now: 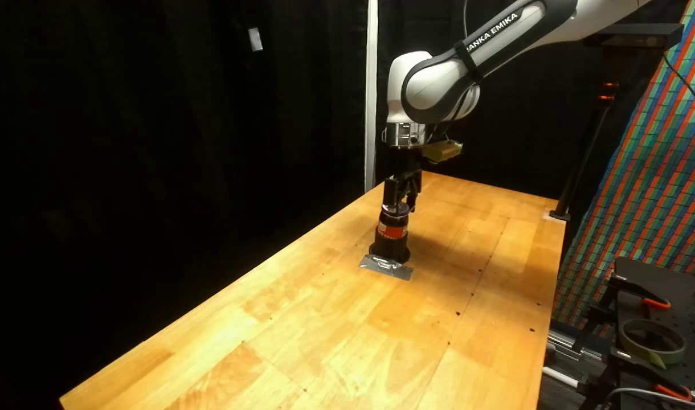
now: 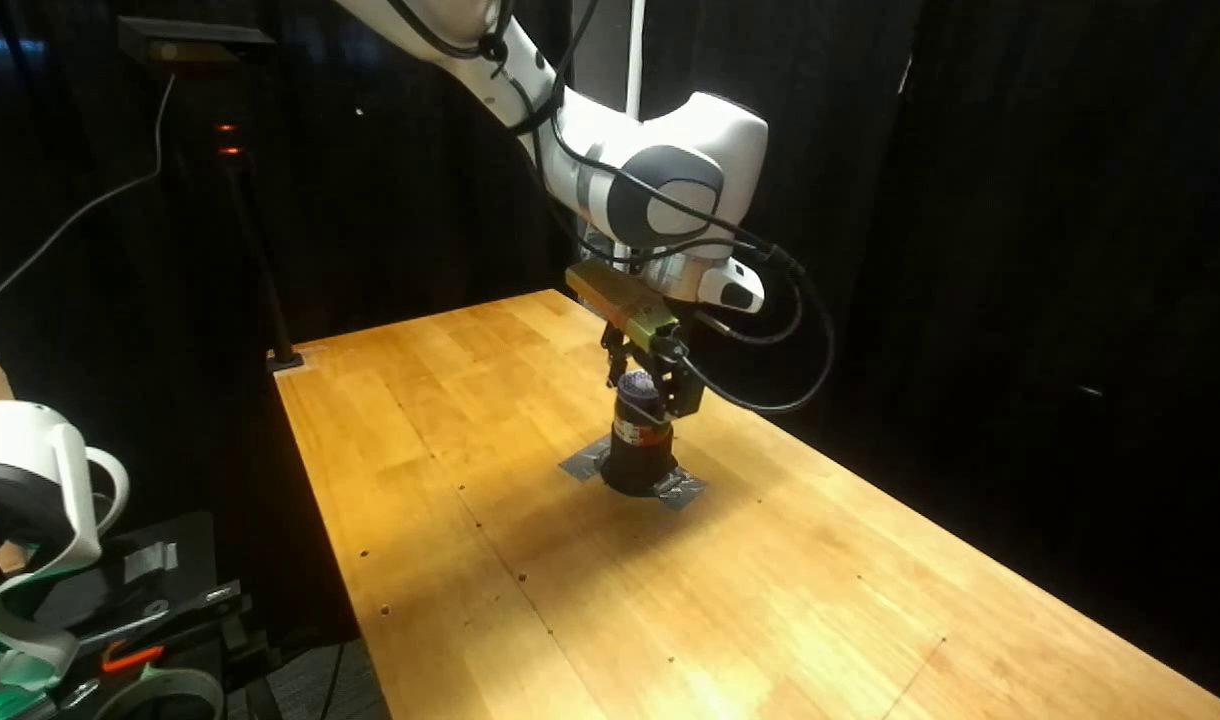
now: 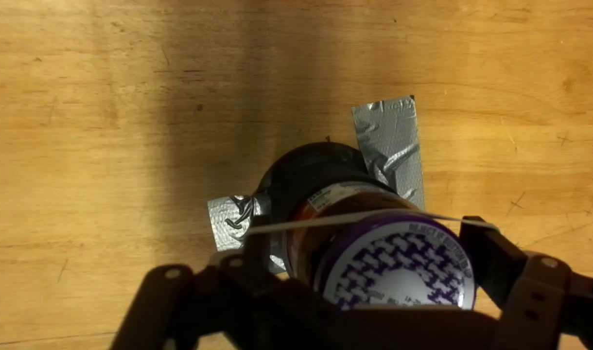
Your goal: Put the elastic around the bottle
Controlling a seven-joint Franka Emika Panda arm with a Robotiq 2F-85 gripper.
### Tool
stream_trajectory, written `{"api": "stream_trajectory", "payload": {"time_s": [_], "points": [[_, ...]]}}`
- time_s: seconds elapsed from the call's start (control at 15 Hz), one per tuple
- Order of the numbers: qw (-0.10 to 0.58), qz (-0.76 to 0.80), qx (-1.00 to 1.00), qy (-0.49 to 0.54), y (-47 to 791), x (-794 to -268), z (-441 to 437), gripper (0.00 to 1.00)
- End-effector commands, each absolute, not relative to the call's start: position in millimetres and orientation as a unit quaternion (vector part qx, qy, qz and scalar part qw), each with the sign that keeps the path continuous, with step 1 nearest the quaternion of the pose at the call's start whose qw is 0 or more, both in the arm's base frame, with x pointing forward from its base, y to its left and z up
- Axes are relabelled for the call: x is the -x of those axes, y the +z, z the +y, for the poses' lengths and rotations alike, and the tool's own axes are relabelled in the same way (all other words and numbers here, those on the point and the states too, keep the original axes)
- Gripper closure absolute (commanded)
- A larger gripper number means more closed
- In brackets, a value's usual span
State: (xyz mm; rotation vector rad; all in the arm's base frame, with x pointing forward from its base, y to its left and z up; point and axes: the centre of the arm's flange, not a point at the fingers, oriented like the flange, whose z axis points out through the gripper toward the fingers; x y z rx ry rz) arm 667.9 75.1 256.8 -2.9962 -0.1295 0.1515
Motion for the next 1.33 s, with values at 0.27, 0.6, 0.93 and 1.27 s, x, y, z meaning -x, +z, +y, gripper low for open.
{"api": "stream_trajectory", "payload": {"time_s": [0.27, 0.6, 0.93, 1.27], "points": [[0.115, -0.043, 0.991, 0.052, 262.4, -640.1, 50.8, 0.00], [0.093, -0.038, 0.994, 0.054, 244.0, -615.7, 57.9, 0.00], [0.064, -0.027, 0.997, -0.019, 236.8, -591.9, 63.6, 0.34], [0.043, 0.003, 0.992, -0.116, 239.1, -560.4, 57.6, 0.73]]}}
